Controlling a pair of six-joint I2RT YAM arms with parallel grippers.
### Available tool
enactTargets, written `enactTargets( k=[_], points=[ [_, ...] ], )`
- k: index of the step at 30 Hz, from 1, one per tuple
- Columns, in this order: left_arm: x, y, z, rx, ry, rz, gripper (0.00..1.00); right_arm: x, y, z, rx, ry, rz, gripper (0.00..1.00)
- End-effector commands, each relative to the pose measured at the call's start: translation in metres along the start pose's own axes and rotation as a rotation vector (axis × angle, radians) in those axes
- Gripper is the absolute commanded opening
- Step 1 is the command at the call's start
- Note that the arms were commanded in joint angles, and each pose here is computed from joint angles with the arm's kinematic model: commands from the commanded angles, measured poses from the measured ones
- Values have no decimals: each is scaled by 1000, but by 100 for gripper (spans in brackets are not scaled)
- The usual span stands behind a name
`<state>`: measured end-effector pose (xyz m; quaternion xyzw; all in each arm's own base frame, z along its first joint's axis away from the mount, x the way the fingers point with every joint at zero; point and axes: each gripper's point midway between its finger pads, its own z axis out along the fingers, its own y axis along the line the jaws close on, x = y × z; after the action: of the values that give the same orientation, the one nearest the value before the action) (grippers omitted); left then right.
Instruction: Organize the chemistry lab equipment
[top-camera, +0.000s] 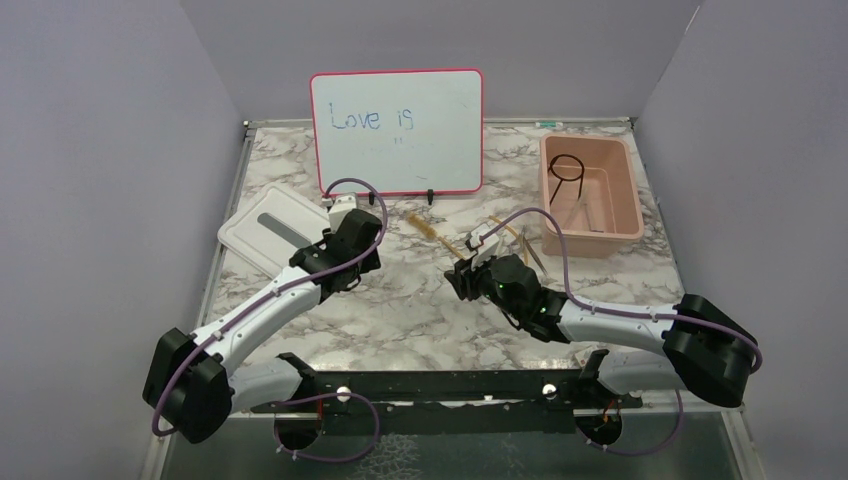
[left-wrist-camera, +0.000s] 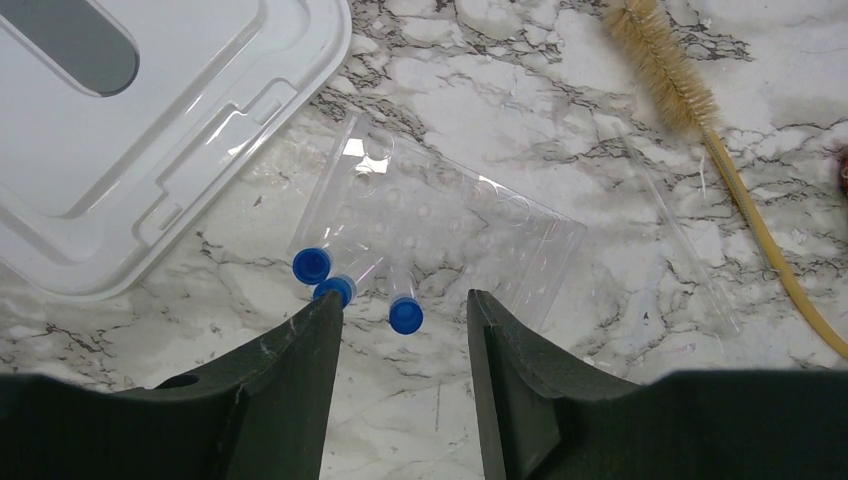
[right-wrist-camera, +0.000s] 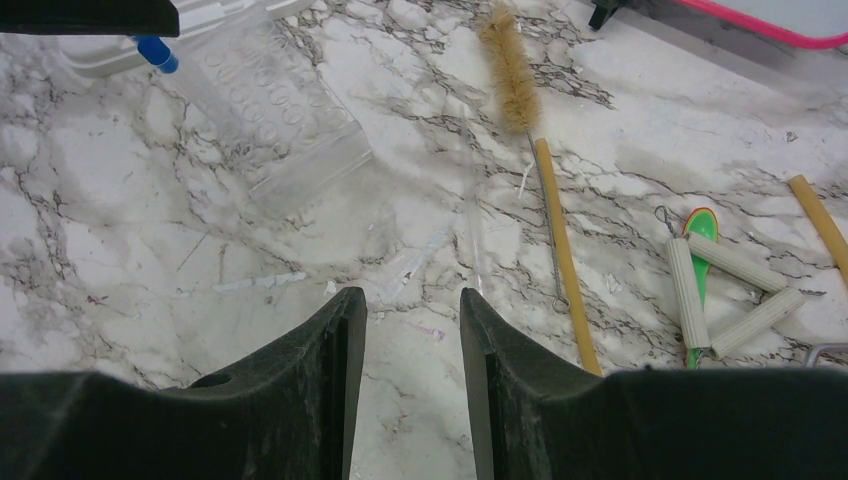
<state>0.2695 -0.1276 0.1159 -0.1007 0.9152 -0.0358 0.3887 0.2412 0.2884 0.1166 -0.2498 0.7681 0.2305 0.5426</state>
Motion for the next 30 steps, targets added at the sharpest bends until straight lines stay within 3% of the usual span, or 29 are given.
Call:
enactTargets(
  k=[1,13,30],
  points=[
    [-14,2,-10,3,-47,-20,53,-14,3,5,-1,-39,17,44],
    [-1,11,2,-51,-8,-1,55,-13,3,5,0,-38,17,43],
    [6,-6,9,33,15,-4,49,-13,2,5,7,-37,16,43]
  ],
)
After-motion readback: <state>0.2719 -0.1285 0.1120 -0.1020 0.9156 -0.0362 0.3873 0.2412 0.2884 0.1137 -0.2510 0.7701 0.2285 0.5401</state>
